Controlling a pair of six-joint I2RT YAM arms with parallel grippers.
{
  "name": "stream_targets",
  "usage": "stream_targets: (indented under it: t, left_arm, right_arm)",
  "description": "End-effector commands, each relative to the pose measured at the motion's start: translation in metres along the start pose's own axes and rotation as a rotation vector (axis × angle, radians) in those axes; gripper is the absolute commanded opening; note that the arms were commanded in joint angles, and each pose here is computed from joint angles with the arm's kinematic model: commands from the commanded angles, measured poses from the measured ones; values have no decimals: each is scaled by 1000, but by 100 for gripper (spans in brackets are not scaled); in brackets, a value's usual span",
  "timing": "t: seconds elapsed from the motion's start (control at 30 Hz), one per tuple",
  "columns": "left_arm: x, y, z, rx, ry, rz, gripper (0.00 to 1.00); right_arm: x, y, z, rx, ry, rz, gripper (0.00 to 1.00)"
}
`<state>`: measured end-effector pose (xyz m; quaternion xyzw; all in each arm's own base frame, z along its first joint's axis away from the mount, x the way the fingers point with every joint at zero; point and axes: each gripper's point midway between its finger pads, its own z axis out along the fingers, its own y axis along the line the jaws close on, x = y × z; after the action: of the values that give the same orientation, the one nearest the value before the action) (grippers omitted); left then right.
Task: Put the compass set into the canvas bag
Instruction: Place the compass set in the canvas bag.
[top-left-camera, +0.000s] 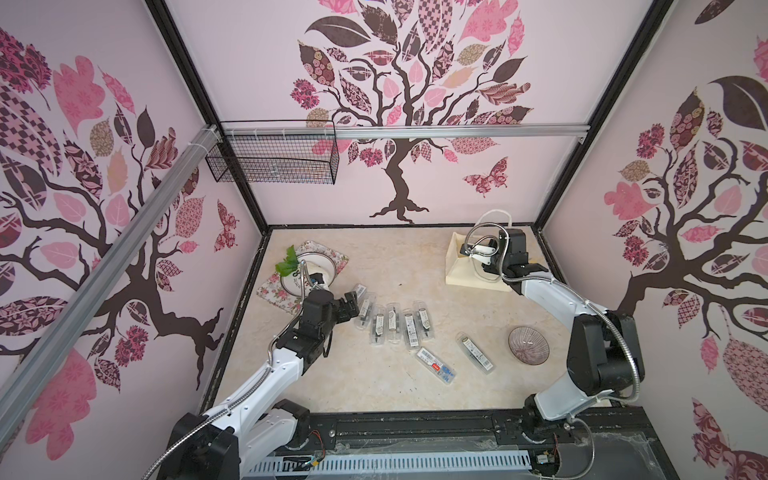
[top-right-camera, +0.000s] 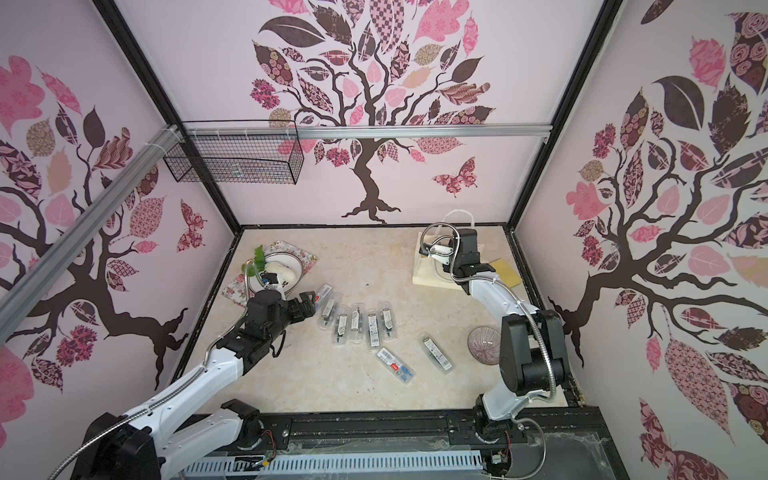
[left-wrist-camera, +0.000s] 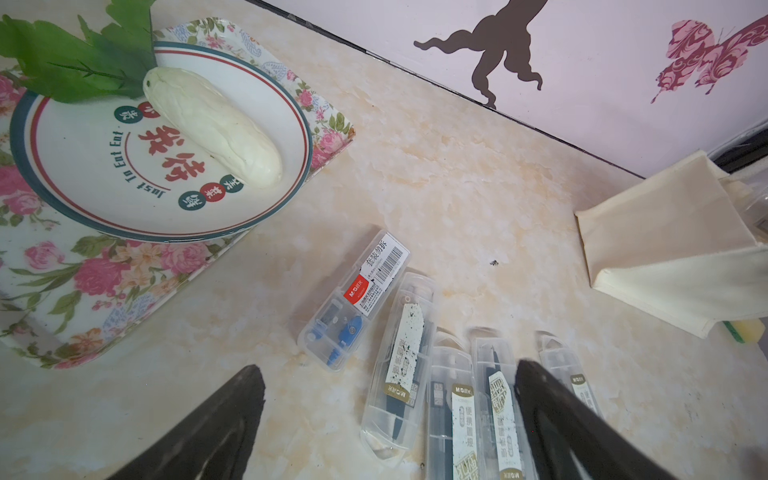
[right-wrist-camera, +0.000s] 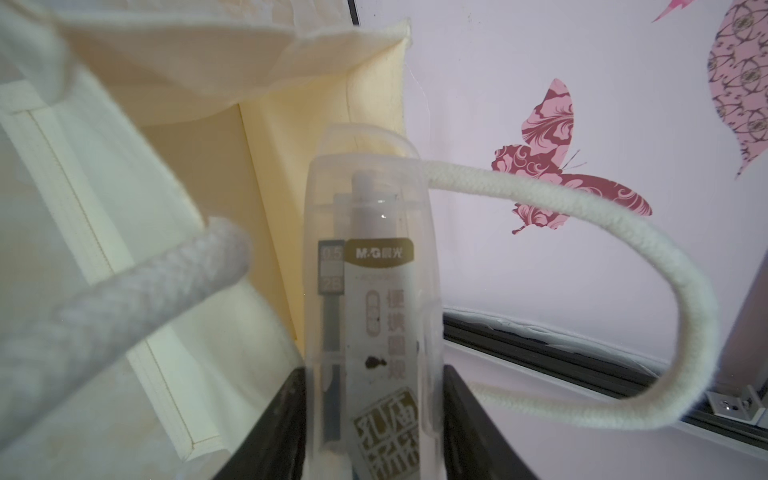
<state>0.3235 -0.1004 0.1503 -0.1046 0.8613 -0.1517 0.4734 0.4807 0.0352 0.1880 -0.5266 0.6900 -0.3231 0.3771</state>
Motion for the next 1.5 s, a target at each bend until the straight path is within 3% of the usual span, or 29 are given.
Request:
stream_targets:
  t: [0.0, 0.17, 0.37, 0.73, 0.93, 1.07, 1.23, 1.37, 1.47]
  left_arm:
    - [7, 1, 4, 5, 12, -13, 97]
    - [8, -1, 5, 13, 18, -14, 97]
    - [8, 1, 3, 10, 11, -12, 97]
    - [6, 2, 0, 6, -1, -11, 97]
    - [5, 0, 0, 13, 0, -15, 97]
    - [5, -1, 0, 16, 3, -21, 97]
    - [4, -3, 1, 23, 2, -25, 97]
    - [4, -3, 1, 25, 5, -22, 97]
    - [4, -4, 1, 26, 7, -24, 97]
  right_arm:
    - [-10, -26, -7, 79, -31, -25, 49]
    - [-13, -16, -11, 22, -56, -35, 52]
    - [-13, 14, -7, -124, -62, -28, 67]
    - [-20, 17, 5, -116, -92, 68, 77]
    - [-42, -26, -1, -83, -158, 330, 86]
    - [-67, -42, -12, -231, -211, 555, 87]
    - [-87, -30, -22, -411, -235, 811, 85]
    - [-85, -8, -18, -491, -166, 994, 82]
    - [-85, 13, -11, -542, -102, 1056, 79]
